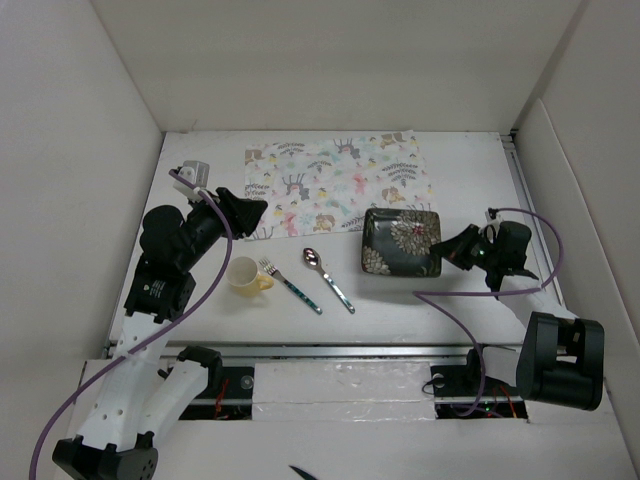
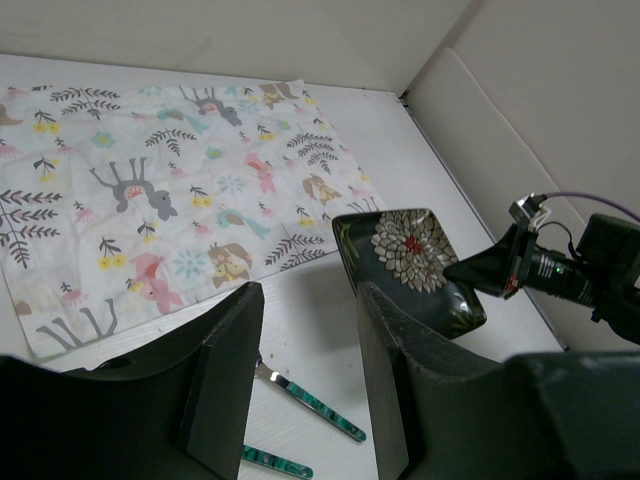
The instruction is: Set the dinner table for one person
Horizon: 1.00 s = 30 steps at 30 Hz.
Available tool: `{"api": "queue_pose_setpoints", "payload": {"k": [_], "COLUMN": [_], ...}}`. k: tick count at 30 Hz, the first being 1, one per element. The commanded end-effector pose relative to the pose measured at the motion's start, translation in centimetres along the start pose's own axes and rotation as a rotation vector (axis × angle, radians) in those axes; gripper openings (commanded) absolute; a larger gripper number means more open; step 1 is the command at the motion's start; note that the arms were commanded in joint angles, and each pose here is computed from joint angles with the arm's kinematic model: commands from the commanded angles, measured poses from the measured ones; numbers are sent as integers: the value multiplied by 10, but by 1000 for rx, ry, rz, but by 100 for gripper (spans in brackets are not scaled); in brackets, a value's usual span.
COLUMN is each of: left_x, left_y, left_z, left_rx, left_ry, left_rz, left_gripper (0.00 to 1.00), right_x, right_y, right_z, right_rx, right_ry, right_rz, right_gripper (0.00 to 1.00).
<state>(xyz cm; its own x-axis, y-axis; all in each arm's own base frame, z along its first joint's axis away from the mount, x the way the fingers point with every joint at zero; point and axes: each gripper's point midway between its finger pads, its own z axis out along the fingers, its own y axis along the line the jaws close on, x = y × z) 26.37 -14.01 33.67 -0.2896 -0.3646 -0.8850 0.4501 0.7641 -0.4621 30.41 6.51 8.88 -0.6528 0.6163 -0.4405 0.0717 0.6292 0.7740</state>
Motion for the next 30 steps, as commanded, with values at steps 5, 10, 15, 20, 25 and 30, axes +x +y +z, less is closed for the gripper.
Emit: {"api": "queue_pose_setpoints", "payload": {"k": [5, 10, 15, 20, 25, 30], "left_x": [-10, -12, -11, -10, -7, -6], "left_y": [-1, 8, 9, 12, 13, 13], "left_z": [-3, -5, -4, -1, 2, 3], "left_rx": [-2, -50, -50, -56, -46, -47], "left_ry": [-56, -79, -82, -74, -63, -58], "left_rz": [33, 29, 29, 24, 18, 16], "left_gripper": [41, 49, 50, 51, 51, 51], "right_x": [-66, -90, -102, -96, -83, -74], "right_y": [158, 217, 218, 221, 203, 184], "right_z": [21, 72, 140, 184, 220, 243], "right_rx": [-365, -551, -560, -479, -396, -353], "right_ry": [-115, -172, -152, -100, -40, 19], "right_rz": [-141, -112, -78, -132, -183, -179], "right_gripper": [0, 0, 0, 0, 0, 0]}}
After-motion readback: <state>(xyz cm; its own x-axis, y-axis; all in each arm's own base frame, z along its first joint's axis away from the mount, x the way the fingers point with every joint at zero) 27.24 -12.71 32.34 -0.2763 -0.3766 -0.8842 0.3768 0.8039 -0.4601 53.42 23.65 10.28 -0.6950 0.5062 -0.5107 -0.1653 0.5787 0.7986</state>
